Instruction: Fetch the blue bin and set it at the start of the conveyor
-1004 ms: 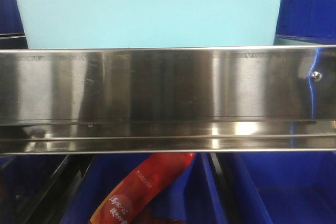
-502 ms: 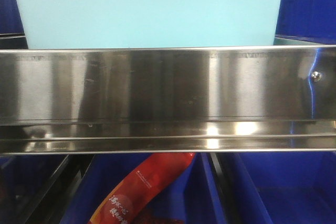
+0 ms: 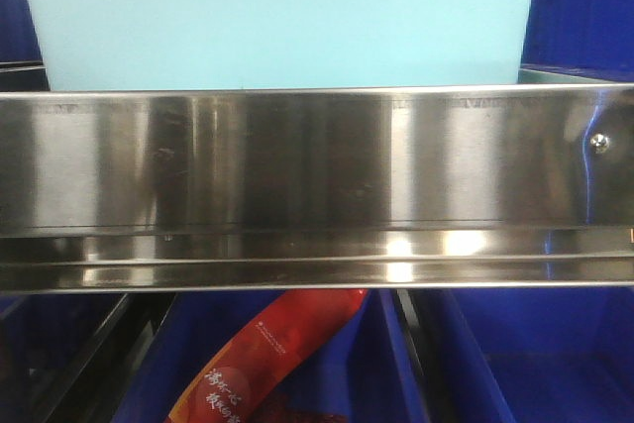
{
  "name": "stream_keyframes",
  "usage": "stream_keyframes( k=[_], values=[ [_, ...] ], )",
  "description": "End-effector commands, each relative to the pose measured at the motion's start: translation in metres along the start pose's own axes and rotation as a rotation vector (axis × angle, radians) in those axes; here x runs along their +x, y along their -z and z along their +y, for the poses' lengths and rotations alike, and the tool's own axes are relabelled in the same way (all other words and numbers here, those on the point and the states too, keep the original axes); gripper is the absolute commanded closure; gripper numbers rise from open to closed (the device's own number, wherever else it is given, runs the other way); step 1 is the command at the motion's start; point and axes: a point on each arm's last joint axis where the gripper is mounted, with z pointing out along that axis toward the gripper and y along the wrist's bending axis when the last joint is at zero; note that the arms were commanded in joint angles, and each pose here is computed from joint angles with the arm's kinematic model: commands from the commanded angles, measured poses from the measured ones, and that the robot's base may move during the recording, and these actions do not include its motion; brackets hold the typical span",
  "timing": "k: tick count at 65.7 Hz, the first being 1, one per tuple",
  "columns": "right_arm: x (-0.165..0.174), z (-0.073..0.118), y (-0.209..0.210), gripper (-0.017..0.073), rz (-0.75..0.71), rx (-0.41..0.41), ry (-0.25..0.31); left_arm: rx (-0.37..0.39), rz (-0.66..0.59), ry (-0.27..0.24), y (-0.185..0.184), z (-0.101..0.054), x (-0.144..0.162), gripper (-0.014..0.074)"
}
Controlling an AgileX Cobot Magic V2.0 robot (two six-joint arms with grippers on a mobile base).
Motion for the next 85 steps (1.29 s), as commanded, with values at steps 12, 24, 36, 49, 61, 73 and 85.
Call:
stream_keyframes(
  k=[12,24,36,49,61,73,85],
  values=[
    [-0.075,-0.003,0.004,0.072,-0.114,0.009,0.001,0.003,-0.043,-0.012,0.005,0.002,-0.08,0.0694],
    [-0.115,-0.004,-0.01,0.072,-0.056,0.013,-0.005,0.005,0.092,-0.024,-0.018,0.003,-0.128,0.0694],
    [-0.151,-0.002,-0.04,0.072,0.195,-0.017,-0.129,0.01,0.226,-0.024,-0.055,0.004,-0.172,0.0694],
    [-0.173,-0.003,-0.076,0.072,0.266,-0.018,-0.129,0.013,0.244,-0.019,-0.085,0.004,-0.188,0.0694],
    [-0.174,0.0,-0.085,0.072,0.247,-0.04,-0.213,0.044,0.237,0.064,-0.093,0.0,-0.187,0.0694],
    [-0.176,0.003,-0.1,0.072,0.257,-0.066,-0.279,0.108,0.29,0.207,-0.109,-0.007,-0.183,0.0694],
    [-0.17,0.024,-0.134,0.072,0.414,-0.209,-0.312,0.327,0.448,0.219,-0.141,-0.036,-0.179,0.0695]
  ],
)
